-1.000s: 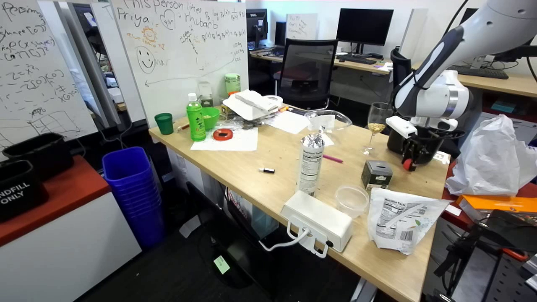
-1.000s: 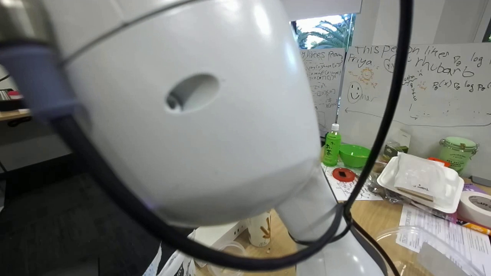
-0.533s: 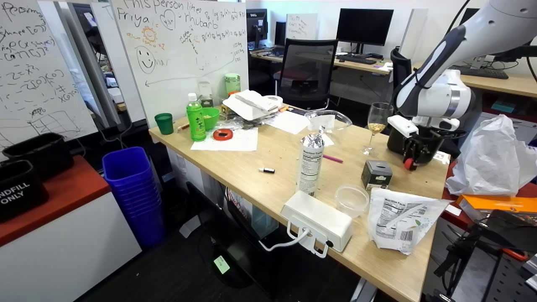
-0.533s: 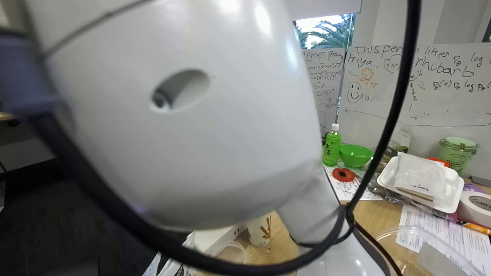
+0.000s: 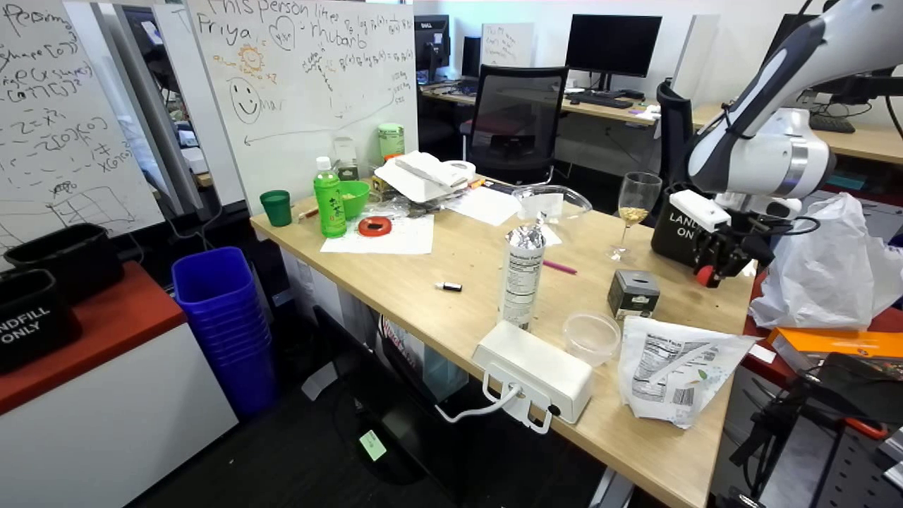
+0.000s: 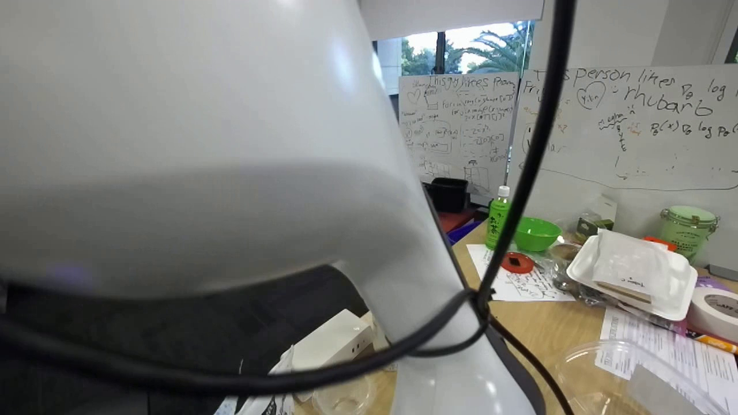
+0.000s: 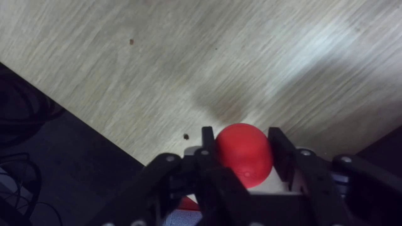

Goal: Move the red ball to the left side of the table

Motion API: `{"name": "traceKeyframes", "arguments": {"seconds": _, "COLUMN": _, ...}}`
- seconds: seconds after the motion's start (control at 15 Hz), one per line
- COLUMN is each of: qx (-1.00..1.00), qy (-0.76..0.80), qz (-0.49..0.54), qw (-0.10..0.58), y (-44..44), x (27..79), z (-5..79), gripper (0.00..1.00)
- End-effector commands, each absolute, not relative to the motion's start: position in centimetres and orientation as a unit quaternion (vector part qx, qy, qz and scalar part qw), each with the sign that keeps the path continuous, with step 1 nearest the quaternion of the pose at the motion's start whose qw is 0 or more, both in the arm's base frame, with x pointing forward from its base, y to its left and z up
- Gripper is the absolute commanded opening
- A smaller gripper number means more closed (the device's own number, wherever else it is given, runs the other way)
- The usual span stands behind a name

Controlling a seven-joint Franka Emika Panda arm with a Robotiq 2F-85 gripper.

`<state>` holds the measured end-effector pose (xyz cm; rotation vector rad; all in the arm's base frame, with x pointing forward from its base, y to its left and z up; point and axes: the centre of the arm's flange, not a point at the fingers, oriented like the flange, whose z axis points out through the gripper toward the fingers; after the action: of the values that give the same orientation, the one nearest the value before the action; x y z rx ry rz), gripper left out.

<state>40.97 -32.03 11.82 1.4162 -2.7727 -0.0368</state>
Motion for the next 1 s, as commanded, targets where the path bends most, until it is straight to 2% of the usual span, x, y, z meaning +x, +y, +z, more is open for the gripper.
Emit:
{"name": "traceKeyframes", "arguments": {"seconds": 0.0, "qx": 0.490, "qy": -0.871, "qz": -0.006, "qw": -0.022, "y": -30.0, "x": 39.2, "z": 13.5, "gripper": 0.20}}
{"name": "traceKeyframes", "arguments": {"seconds": 0.93, "qx": 0.665, "qy": -0.741, "qz": 0.061, "qw": -0.075, "y": -18.0, "x": 40.5, "z": 17.6, "gripper": 0.20}}
